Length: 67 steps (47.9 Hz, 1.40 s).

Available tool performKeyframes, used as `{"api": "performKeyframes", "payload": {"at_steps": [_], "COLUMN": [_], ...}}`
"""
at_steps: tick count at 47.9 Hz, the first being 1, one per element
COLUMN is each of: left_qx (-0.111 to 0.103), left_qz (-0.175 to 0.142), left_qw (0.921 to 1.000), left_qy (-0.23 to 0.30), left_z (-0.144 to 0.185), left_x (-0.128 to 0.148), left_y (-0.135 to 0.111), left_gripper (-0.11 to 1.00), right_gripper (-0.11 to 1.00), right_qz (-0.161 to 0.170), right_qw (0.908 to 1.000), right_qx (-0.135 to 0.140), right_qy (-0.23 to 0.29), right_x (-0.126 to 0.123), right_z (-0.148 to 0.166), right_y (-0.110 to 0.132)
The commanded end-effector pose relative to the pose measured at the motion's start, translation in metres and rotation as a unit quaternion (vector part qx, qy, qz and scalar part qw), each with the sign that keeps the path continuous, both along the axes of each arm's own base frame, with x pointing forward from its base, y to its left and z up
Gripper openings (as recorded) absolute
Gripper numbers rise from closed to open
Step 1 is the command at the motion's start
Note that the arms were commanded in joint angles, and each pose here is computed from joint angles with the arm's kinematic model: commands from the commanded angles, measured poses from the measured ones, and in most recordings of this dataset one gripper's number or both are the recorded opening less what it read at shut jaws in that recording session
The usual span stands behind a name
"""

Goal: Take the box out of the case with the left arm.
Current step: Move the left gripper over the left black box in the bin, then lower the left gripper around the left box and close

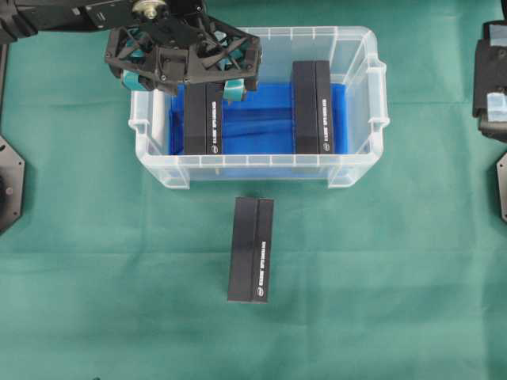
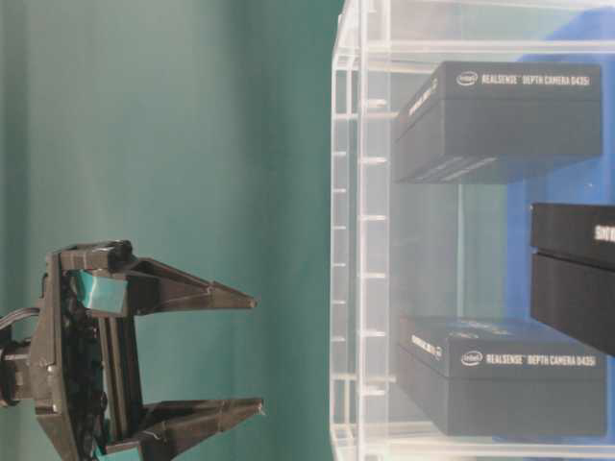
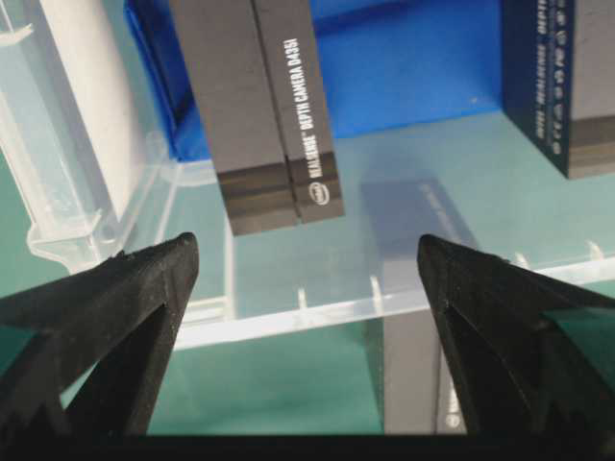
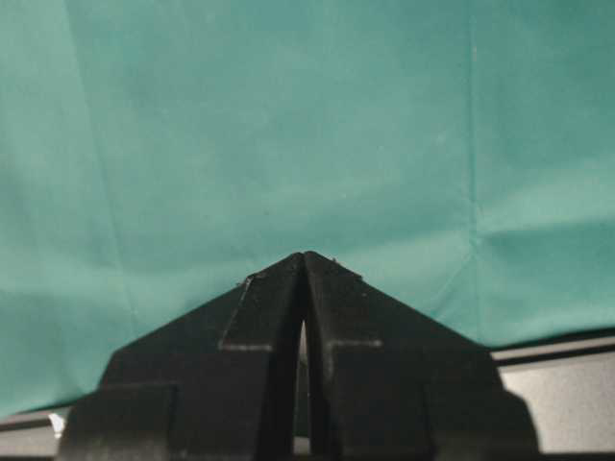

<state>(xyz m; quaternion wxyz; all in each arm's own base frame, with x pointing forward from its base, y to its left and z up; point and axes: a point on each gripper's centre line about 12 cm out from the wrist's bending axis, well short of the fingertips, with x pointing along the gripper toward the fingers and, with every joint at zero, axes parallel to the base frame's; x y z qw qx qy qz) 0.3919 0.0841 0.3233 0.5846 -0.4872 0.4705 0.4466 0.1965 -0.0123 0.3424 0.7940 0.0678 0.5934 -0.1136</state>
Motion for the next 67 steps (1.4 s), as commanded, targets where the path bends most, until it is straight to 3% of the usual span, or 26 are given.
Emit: {"api": "performKeyframes", "payload": {"at_steps": [1,36,67], "left_qx": [0.003,0.007,0.012], "left_qz": [-0.001,0.004,0.003], "left_qw": [0.9998,0.9999,0.9999], "left_qy": [-0.017,-0.015,-0.012], "left_z": [0.014,0.004,-0.067], "left_x": [-0.005,-0.005,-0.010], "left_y": [-0.002,0.001,0.004], "left_gripper": [0.98,0.98,0.98], "right_gripper": [0.02,0.02,0.02], "right_qz": [-0.002,0.000,0.000], "right_qw": [1.0000,1.0000,1.0000], "right_qx": [-0.001,-0.002,-0.001], "right_qy": [-0.005,-0.005,-0.005], "right_x": [0.001,0.001,0.001], "right_z": [0.003,0.003,0.003], "right_y": [-0.001,0.000,0.000]}}
